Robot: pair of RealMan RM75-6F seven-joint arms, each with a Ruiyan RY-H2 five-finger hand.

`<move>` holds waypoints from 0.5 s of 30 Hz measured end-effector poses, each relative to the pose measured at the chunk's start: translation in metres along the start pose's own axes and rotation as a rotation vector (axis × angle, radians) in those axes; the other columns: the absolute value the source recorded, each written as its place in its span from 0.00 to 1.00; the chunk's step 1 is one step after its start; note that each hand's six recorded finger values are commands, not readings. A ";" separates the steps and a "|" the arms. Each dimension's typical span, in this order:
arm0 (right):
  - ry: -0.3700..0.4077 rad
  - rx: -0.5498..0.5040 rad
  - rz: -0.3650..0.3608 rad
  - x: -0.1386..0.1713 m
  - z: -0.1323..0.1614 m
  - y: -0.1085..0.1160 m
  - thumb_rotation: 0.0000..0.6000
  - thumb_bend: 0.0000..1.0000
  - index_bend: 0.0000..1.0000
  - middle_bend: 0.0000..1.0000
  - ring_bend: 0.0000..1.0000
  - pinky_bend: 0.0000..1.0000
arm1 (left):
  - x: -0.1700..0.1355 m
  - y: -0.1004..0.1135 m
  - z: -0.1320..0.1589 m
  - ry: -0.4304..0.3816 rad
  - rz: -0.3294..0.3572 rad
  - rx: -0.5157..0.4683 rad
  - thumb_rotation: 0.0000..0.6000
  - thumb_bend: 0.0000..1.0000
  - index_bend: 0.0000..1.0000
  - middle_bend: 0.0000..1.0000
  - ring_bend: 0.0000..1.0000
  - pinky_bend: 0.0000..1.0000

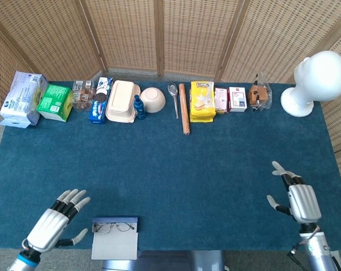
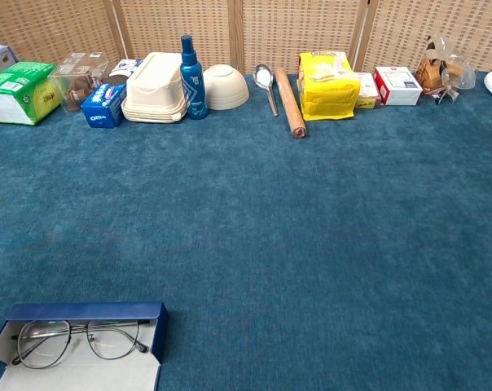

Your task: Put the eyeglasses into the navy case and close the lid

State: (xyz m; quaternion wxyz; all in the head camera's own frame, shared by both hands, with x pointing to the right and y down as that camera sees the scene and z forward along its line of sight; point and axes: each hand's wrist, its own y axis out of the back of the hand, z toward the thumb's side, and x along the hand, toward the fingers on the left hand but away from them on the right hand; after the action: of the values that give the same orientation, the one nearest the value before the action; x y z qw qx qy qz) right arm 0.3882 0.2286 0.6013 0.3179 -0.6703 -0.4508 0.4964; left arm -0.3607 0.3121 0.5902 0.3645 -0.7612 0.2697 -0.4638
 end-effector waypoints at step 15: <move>0.153 -0.036 0.019 -0.039 0.041 -0.012 1.00 0.27 0.07 0.30 0.25 0.32 | -0.029 -0.027 0.012 0.008 -0.040 0.187 1.00 0.32 0.00 0.00 0.00 0.00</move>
State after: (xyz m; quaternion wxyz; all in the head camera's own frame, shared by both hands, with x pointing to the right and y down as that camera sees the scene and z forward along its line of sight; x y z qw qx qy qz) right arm 0.3417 0.1962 0.6137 0.3346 -0.7162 -0.4278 0.4383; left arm -0.3602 0.3534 0.5939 0.4234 -0.7272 0.2115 -0.4973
